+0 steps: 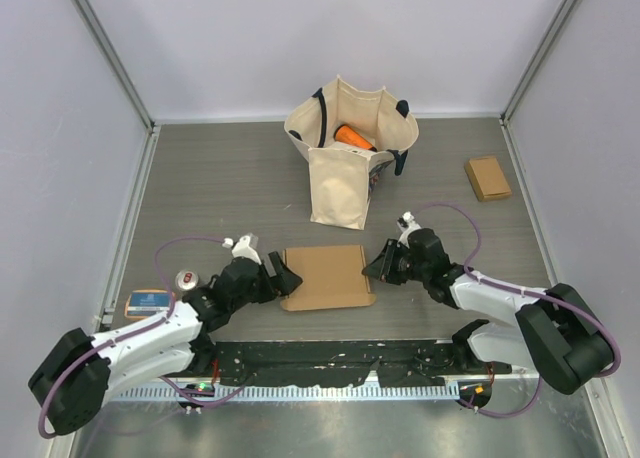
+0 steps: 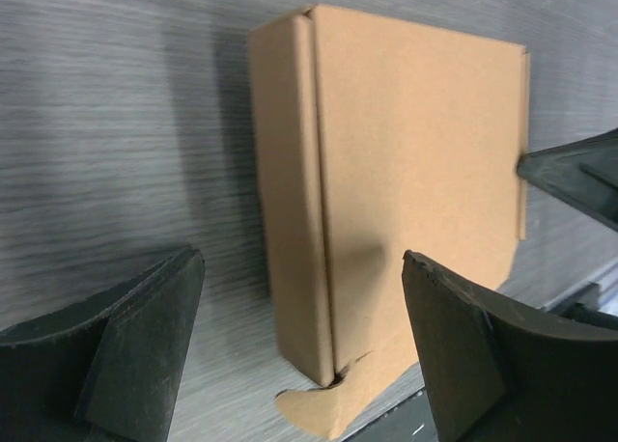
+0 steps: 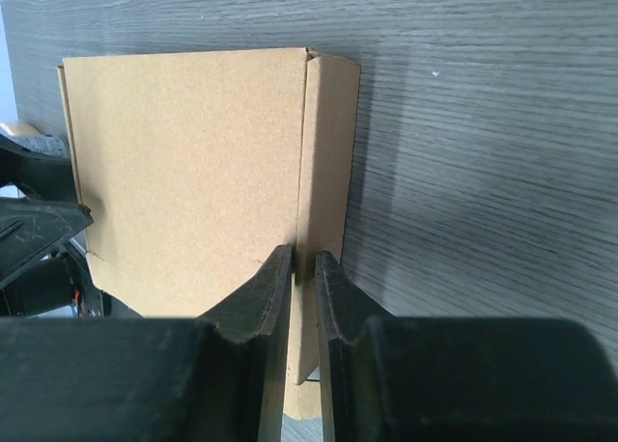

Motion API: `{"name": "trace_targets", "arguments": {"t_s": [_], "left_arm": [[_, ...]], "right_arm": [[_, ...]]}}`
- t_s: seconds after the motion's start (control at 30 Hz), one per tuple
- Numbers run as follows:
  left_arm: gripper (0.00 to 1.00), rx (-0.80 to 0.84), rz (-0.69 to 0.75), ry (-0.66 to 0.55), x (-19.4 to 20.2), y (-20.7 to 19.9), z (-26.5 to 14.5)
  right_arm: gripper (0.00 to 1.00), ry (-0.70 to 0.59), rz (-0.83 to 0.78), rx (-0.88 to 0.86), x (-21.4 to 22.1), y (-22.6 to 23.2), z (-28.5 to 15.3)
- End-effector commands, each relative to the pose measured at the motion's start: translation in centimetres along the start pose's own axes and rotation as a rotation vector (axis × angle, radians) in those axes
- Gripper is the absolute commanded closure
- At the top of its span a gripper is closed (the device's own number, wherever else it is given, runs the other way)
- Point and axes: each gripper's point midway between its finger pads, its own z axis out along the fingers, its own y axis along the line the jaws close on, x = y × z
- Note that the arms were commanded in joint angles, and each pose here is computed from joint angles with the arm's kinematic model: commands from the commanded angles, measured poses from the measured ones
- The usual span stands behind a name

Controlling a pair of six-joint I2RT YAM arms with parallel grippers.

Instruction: Fold the paper box

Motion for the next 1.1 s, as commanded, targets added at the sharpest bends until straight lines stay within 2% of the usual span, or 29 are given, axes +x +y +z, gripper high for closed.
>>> {"name": "trace_targets", "arguments": {"t_s": [0.0,0.13,0.27,0.47,0.57,0.63,0.67,0.73,0.77,0.8,0.87,0.93,1.0,1.03,1.07], "left_arm": [[0.12,0.238,-0.048,-0.046,-1.3,-4.6,0.0],[0.14,0.254,-0.067,0.021,-0.4,-5.3,0.5],[0.18,0.328,-0.137,0.025,-0.9,-6.9,0.5],[0.36,0.384,-0.182,0.011,-2.7,-9.7,0.1],[0.42,0.380,-0.223,0.018,-3.3,-10.5,0.1],[0.46,0.387,-0.255,0.029,-3.4,-10.9,0.0],[0.52,0.392,-0.274,0.033,-3.5,-11.1,0.0],[0.59,0.390,-0.327,0.045,-3.6,-11.3,0.0],[0.67,0.383,-0.351,0.051,-3.5,-11.3,0.0],[0.70,0.374,-0.376,0.057,-3.6,-11.3,0.0],[0.72,0.347,-0.422,0.076,-3.6,-11.2,-0.3],[0.72,0.289,-0.435,0.089,-3.9,-11.2,-0.6],[0.71,0.226,-0.463,0.106,-4.3,-11.2,-1.5],[0.71,0.184,-0.495,0.112,-4.4,-10.9,-1.7],[0.71,0.145,-0.597,0.125,-4.7,-10.6,-1.9]], "right_arm": [[0.82,0.067,0.046,0.173,2.8,-4.7,-0.6],[0.82,0.051,0.070,0.193,2.4,-5.3,-0.8],[0.82,0.037,0.111,0.199,1.9,-6.1,-1.1],[0.78,0.029,0.073,0.159,0.8,-4.9,-1.4],[0.69,0.011,0.023,0.157,-1.0,-3.5,-2.2],[0.59,-0.008,-0.001,0.183,-2.4,-2.9,-2.9],[0.51,-0.037,-0.034,0.212,-3.4,-3.0,-3.3],[0.43,-0.042,-0.060,0.260,-4.4,-2.8,-4.2],[0.36,-0.070,-0.090,0.277,-5.3,-2.7,-4.8],[0.33,-0.075,-0.099,0.262,-5.6,-1.9,-5.2],[0.22,-0.100,-0.140,0.272,-6.6,-1.3,-5.9],[0.20,-0.127,-0.213,0.243,-7.2,0.4,-6.6],[0.19,-0.113,-0.384,0.159,-7.0,4.0,-6.7],[0.18,-0.102,-0.457,0.141,-6.5,5.4,-6.7],[0.18,-0.119,-0.557,0.144,-6.9,7.1,-7.2]]}}
